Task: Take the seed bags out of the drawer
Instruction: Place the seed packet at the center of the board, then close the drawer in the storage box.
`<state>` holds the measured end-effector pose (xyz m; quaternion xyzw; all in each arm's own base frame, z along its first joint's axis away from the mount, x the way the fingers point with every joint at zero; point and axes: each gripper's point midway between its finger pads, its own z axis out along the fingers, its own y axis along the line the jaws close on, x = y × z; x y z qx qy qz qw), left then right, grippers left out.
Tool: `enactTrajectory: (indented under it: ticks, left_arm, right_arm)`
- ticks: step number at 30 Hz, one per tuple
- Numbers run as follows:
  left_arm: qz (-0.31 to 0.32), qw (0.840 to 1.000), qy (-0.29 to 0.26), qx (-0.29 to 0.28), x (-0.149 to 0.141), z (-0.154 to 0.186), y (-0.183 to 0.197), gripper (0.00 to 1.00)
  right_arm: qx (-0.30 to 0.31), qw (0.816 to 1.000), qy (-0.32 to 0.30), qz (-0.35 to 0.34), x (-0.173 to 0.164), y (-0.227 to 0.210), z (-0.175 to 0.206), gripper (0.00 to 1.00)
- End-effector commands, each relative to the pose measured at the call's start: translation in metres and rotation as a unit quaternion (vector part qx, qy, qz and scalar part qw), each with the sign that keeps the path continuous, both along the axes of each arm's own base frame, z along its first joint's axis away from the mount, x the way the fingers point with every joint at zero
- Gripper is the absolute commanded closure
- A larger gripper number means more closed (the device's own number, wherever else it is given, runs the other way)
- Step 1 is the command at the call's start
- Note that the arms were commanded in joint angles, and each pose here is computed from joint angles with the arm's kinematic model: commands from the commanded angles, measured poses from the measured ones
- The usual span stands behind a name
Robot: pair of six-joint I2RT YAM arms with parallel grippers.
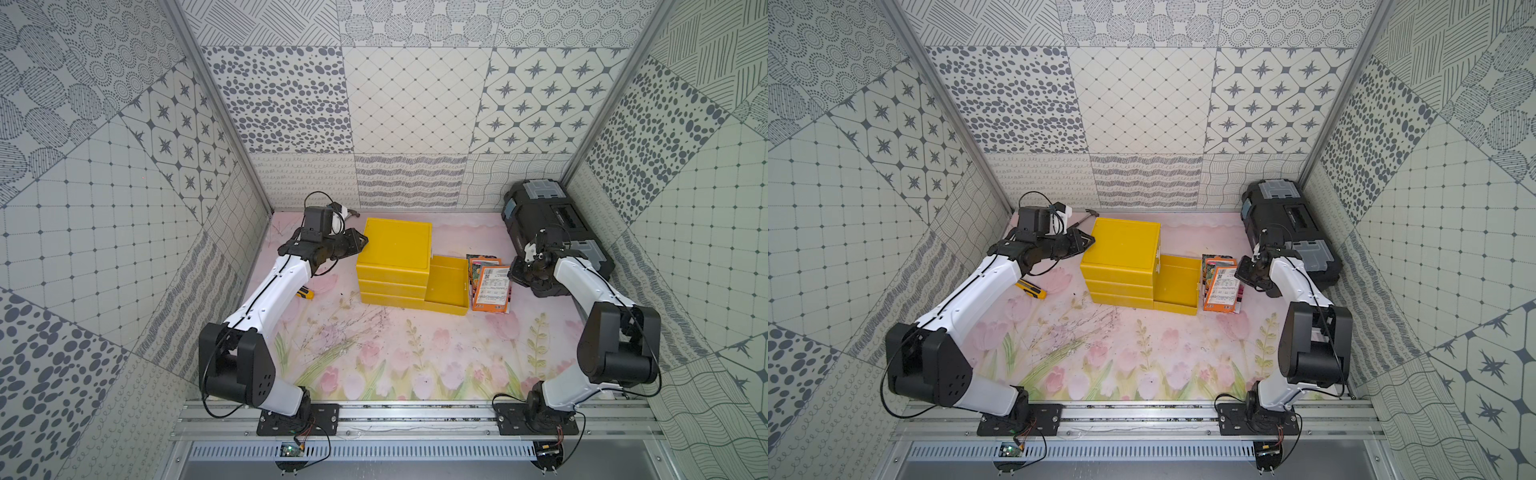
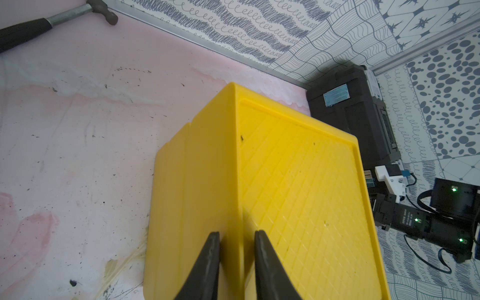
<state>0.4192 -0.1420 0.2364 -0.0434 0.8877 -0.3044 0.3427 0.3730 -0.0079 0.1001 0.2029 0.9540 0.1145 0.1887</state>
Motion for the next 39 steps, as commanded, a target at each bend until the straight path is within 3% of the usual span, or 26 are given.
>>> enactTrajectory:
  ticks: [1, 4, 7, 10, 24, 39]
  left_arm:
    - [-0.026, 0.991, 0.13, 0.009, -0.045, -0.047, -0.002, 0.75]
    - [-0.025, 0.991, 0.129, 0.009, -0.045, -0.046, -0.002, 0.75]
    - [-0.026, 0.991, 0.129, 0.009, -0.044, -0.046, -0.003, 0.75]
    - [-0.026, 0.991, 0.13, 0.009, -0.045, -0.047, -0.003, 0.75]
    - [-0.026, 0.991, 0.128, 0.012, -0.045, -0.046, -0.002, 0.75]
    - [-0.029, 0.992, 0.121, 0.005, -0.045, -0.043, -0.004, 0.75]
  right_arm:
    - [-0.031, 0.999, -0.012, -0.008, 0.008, -0.012, 0.003, 0.97]
    - [-0.054, 0.998, -0.014, -0.018, 0.007, -0.019, 0.005, 0.66]
    - [-0.07, 0.997, -0.021, -0.013, 0.006, -0.016, 0.01, 0.54]
    - [-0.077, 0.997, -0.028, 0.006, 0.007, -0.002, 0.015, 0.53]
    - [0.007, 0.995, -0.026, 0.101, 0.013, 0.105, -0.017, 0.54]
    - [0.144, 0.981, -0.025, 0.131, 0.025, 0.185, -0.032, 0.56]
